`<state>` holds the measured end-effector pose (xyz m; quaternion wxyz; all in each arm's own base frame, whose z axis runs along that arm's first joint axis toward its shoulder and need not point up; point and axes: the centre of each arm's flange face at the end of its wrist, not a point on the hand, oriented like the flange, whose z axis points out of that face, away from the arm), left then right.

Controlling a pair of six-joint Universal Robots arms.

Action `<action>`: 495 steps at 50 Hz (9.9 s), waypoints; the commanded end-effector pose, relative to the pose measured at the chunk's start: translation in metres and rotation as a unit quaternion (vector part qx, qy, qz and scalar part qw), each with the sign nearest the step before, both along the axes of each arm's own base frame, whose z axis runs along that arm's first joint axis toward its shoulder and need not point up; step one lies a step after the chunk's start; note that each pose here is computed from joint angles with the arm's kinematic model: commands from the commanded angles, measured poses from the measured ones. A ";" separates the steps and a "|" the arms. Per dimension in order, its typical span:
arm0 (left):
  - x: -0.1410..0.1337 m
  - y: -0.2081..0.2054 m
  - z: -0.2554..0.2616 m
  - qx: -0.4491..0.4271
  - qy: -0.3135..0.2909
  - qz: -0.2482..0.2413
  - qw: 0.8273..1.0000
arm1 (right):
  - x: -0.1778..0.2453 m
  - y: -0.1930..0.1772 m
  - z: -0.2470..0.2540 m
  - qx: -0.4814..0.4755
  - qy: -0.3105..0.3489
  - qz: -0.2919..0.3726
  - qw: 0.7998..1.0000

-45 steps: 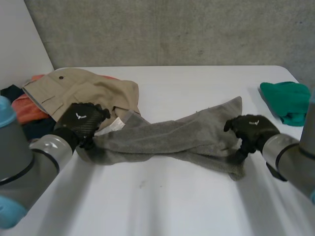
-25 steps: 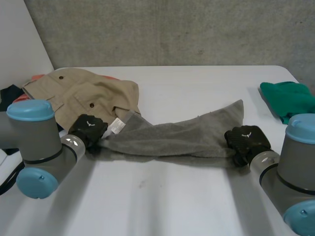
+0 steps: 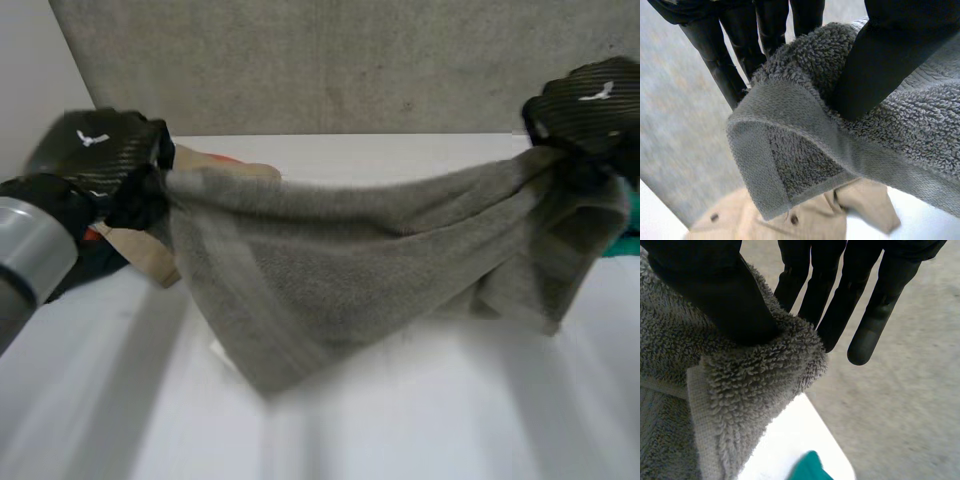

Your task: Fold the laundry.

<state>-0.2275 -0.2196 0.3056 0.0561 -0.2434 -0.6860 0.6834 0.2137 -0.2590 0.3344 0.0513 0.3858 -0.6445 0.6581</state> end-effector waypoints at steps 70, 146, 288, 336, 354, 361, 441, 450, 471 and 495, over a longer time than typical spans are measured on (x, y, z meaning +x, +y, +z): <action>-0.058 0.037 -0.182 0.091 -0.159 -0.098 0.978 | 0.000 -0.001 -0.142 0.127 -0.022 -0.032 0.991; -0.061 0.059 -0.176 0.163 -0.150 -0.106 0.969 | -0.011 -0.001 -0.148 0.138 -0.023 -0.038 0.989; -0.023 0.054 0.011 -0.054 -0.010 -0.038 0.998 | 0.037 -0.002 -0.165 0.163 -0.052 -0.018 0.985; -0.012 -0.045 0.025 -0.070 0.055 0.055 0.995 | 0.014 -0.052 0.013 -0.131 0.012 0.013 0.991; -0.021 -0.023 -0.090 0.068 -0.053 0.008 0.996 | -0.008 -0.011 -0.067 0.131 0.200 0.105 0.965; -0.050 -0.092 -0.079 -0.036 -0.038 0.007 0.999 | 0.019 -0.063 -0.071 0.042 0.183 0.055 0.981; -0.002 -0.042 -0.111 -0.015 -0.007 0.022 1.000 | 0.002 -0.089 -0.139 0.178 0.084 0.157 0.968; 0.002 -0.042 -0.106 -0.018 -0.006 0.027 0.999 | 0.044 -0.091 -0.167 0.147 0.158 0.207 0.954; 0.008 -0.042 -0.094 -0.028 -0.004 0.037 0.999 | 0.042 -0.118 -0.159 0.065 0.153 0.119 0.979; 0.011 -0.029 -0.097 0.031 -0.033 0.028 0.999 | 0.022 -0.102 -0.165 0.092 0.157 0.113 0.977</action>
